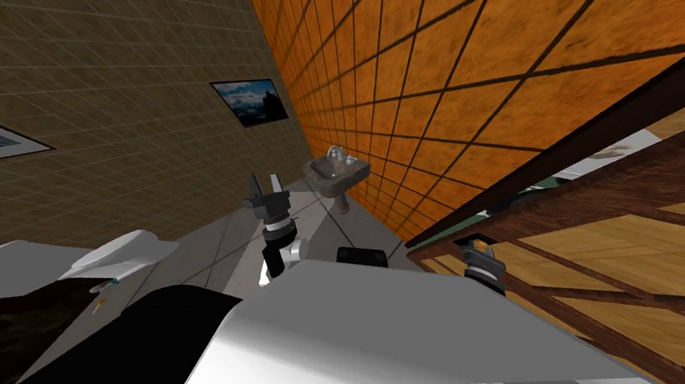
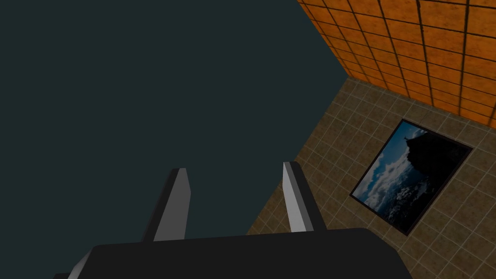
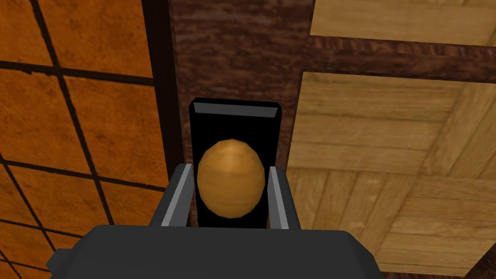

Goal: Pull the door open

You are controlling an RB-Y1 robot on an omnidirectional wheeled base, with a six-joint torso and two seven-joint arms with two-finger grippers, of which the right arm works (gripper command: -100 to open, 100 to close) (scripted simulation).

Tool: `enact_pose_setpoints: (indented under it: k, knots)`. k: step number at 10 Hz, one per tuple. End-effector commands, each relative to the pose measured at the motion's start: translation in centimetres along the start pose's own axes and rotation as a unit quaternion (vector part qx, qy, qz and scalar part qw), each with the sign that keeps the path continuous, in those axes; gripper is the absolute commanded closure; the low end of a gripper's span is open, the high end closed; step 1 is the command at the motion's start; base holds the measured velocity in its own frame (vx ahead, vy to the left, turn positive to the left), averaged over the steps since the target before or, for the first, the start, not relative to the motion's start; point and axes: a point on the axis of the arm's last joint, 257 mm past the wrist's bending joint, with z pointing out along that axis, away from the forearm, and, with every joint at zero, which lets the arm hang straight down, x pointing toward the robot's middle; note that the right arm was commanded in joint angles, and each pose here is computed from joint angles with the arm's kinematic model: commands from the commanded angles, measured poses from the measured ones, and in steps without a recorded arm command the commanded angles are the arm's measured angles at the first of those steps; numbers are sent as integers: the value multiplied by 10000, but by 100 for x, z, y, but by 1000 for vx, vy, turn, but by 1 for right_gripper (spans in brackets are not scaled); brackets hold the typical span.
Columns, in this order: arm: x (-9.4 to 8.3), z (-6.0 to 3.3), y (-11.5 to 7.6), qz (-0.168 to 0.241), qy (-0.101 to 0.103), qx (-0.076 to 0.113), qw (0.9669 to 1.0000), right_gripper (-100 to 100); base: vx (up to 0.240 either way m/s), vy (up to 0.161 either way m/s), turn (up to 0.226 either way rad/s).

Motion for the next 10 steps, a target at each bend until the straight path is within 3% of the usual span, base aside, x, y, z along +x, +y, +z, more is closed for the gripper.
enact_pose_setpoints:
  k: [1,2,9,10]
  knots:
    - [8,-11,-49,26,6,140,9999,100,-208,62,53]
    - [13,-9,-30,15,8,85,10000,100,-95,32,17]
    - [11,-196,-311,27,9,869,9962,100,-218,48,50]
    - [21,-167,-288,19,18,807,9967,100,-105,24,10]
